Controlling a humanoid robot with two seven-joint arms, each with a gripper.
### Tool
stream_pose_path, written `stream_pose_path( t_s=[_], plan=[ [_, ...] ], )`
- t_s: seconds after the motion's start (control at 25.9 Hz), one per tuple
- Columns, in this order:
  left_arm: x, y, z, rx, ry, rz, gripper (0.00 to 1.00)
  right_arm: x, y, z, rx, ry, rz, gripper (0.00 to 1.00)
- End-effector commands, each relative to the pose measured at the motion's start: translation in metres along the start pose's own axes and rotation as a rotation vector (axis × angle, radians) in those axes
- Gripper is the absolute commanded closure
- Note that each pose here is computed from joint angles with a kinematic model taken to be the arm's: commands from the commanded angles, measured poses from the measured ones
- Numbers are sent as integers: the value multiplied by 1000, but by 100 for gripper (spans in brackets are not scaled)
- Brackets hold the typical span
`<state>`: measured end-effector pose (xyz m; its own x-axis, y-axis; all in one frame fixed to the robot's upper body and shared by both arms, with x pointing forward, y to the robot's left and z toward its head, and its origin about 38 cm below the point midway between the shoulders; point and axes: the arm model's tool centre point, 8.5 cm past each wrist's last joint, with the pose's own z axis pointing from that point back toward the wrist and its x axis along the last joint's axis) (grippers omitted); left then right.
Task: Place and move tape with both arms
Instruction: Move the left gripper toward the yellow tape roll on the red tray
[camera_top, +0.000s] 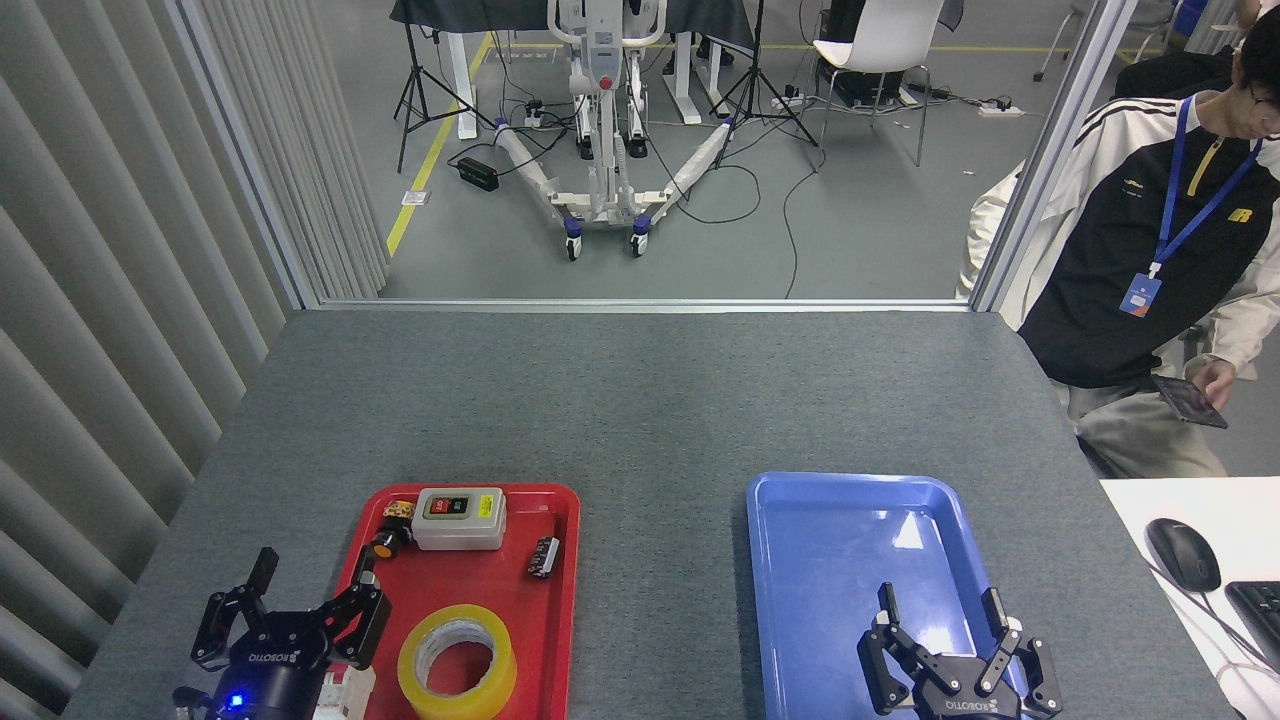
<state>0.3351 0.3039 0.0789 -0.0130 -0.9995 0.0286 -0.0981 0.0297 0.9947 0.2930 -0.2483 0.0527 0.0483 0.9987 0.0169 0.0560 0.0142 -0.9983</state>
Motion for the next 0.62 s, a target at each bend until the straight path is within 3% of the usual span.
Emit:
stream_pose_path(
  t_s=[0.0,0.04,0.12,0.27,0.58],
  plan=[
    [1,-2,0,-5,-7,8,0,-1,4,5,14,-5,6,0],
    [1,-4,1,13,-12,2,1,0,4,6,14,-4,3,0],
    [2,7,4,159,-19,7,1,1,1,7,7,-2,0,0],
    [5,-2,3,43,-32,13,0,1,-7,7,-16,-2,1,0],
    [17,5,0,-3,-84,5,0,-4,-8,12,-12,4,13,0]
  ],
)
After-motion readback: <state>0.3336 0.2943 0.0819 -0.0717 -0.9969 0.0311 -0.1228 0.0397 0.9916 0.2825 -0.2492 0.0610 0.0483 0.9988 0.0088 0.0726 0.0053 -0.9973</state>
